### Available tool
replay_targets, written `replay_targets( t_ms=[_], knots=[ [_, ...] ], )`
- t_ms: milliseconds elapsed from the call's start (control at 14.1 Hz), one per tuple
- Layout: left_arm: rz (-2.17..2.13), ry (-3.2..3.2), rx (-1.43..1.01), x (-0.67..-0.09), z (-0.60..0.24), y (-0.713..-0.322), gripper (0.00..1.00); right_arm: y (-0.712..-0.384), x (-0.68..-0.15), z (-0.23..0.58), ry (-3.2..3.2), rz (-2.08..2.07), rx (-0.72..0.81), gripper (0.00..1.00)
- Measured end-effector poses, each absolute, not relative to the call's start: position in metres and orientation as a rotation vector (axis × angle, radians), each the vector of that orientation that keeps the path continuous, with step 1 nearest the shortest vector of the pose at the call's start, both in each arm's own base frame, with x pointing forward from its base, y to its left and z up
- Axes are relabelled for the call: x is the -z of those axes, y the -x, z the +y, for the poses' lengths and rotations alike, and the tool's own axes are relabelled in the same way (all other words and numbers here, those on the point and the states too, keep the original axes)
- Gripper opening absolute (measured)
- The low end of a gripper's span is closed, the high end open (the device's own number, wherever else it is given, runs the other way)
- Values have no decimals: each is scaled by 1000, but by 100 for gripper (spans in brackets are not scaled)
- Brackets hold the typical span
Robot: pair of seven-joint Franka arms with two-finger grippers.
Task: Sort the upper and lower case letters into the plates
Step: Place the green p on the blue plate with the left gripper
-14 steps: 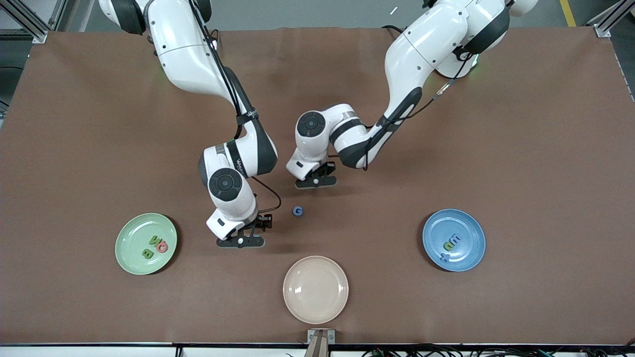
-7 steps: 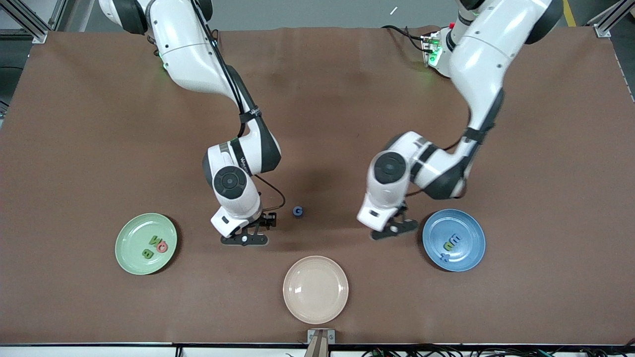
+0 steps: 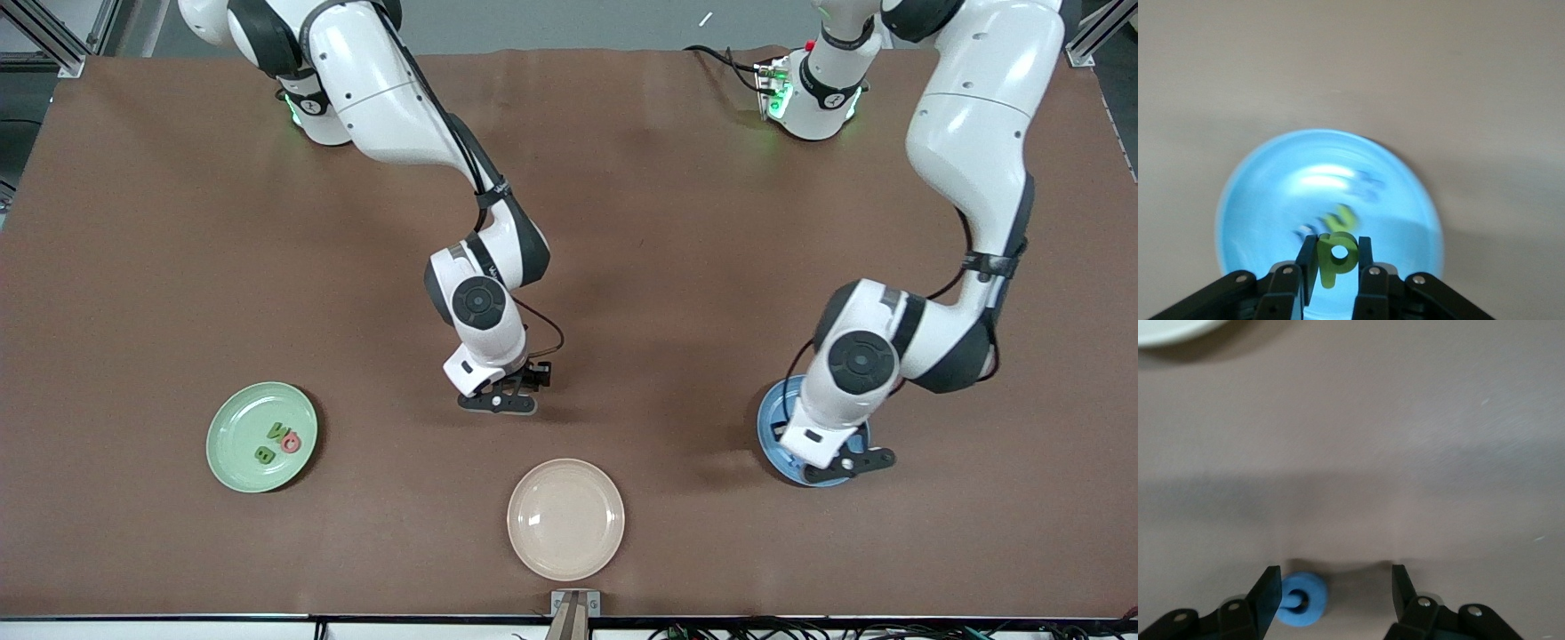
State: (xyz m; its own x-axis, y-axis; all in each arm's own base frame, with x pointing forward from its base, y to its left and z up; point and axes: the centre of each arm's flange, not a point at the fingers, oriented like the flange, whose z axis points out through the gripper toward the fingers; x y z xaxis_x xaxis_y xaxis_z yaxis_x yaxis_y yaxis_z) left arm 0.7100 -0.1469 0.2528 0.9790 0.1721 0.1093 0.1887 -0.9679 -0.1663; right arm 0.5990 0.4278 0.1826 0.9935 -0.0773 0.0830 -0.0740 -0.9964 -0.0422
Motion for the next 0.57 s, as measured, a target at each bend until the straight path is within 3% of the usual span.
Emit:
replay_targets(
  t_ms=[142, 213, 355, 568],
  knots=[
    [-304, 2946, 90, -231, -119, -712, 28, -594, -182, 436, 3092, 127, 140, 75],
    [-312, 2946, 81, -225, -112, -713, 33, -593, -183, 438, 3091, 136, 141, 75],
    [-296, 2950, 110, -234, -107, -718, 52, -592, -183, 439, 3090, 135, 141, 75],
    [-211, 2949, 248, -301, -98, -732, 83, -586, -183, 446, 3089, 121, 139, 71]
  ],
)
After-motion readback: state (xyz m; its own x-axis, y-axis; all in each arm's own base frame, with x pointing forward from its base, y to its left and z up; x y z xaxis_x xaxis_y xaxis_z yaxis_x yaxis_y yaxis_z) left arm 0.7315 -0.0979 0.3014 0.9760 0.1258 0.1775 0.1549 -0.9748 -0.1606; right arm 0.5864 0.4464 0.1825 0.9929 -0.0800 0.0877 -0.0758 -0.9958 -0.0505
